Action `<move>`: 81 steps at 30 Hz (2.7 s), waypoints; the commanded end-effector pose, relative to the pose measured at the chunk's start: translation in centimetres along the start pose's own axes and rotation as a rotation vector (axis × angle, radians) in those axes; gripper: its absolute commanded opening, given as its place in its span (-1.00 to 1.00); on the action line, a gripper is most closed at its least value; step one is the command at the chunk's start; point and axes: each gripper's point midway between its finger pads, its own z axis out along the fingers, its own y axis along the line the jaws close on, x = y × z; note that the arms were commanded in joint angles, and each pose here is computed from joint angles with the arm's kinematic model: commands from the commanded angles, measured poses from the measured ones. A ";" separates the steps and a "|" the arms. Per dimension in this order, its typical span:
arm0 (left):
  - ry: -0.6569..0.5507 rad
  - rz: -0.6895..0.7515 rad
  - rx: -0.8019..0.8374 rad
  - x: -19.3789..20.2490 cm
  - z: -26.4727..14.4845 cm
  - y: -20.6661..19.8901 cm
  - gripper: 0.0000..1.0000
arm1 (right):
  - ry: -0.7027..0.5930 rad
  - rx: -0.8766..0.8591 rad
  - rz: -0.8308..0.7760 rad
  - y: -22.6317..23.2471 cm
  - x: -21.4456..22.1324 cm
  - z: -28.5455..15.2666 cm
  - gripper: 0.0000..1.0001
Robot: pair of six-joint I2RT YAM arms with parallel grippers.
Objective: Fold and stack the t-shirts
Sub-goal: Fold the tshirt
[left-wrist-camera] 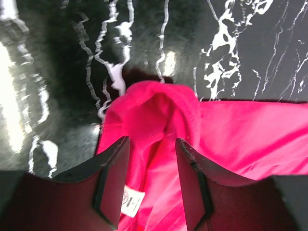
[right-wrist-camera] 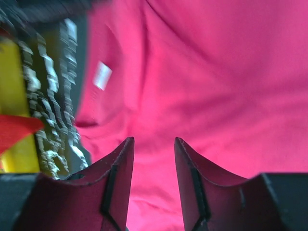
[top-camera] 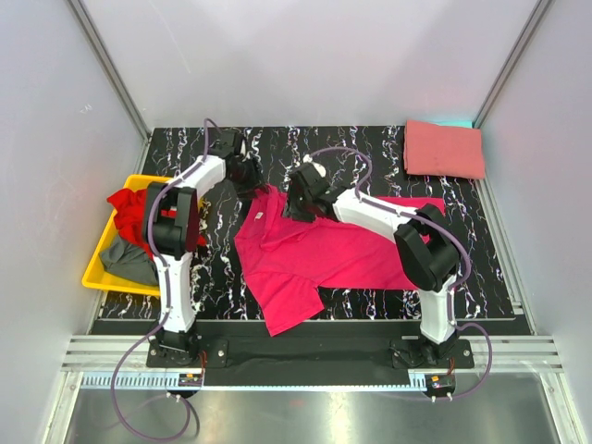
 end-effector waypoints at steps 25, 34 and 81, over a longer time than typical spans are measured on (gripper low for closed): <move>-0.054 0.171 0.015 -2.7 1.0 -3.3 -0.22 | -0.072 0.146 0.019 -9.8 -9.1 4.6 -0.49; -0.066 0.186 -0.047 -3.4 0.7 -2.4 -1.00 | -0.059 0.213 0.070 -12.6 -8.7 5.6 -0.60; -0.073 0.088 0.038 -5.4 1.5 -0.4 -0.72 | -0.057 0.236 0.115 -14.4 -8.5 6.0 -0.64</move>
